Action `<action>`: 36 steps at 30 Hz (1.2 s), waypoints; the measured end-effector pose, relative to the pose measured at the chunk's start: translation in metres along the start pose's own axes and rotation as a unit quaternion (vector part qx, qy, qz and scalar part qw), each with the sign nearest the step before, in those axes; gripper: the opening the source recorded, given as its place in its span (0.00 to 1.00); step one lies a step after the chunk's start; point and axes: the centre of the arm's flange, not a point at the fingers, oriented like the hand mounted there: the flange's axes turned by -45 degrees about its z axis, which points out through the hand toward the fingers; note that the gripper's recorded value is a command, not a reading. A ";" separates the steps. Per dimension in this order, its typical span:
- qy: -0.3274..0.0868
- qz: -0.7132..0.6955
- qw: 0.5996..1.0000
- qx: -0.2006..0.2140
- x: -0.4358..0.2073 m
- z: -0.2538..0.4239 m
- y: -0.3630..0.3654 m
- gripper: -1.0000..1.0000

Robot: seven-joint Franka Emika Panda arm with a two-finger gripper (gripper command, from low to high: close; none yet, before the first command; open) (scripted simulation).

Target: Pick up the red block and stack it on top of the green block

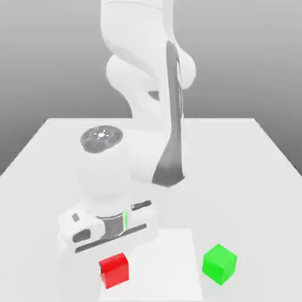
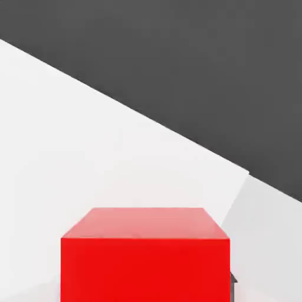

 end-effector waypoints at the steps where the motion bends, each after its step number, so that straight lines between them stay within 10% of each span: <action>1: 0.000 0.000 1.000 0.000 0.000 -0.008 0.000 0.00; 36: 0.000 0.362 0.932 0.003 0.085 -0.096 -0.199 0.00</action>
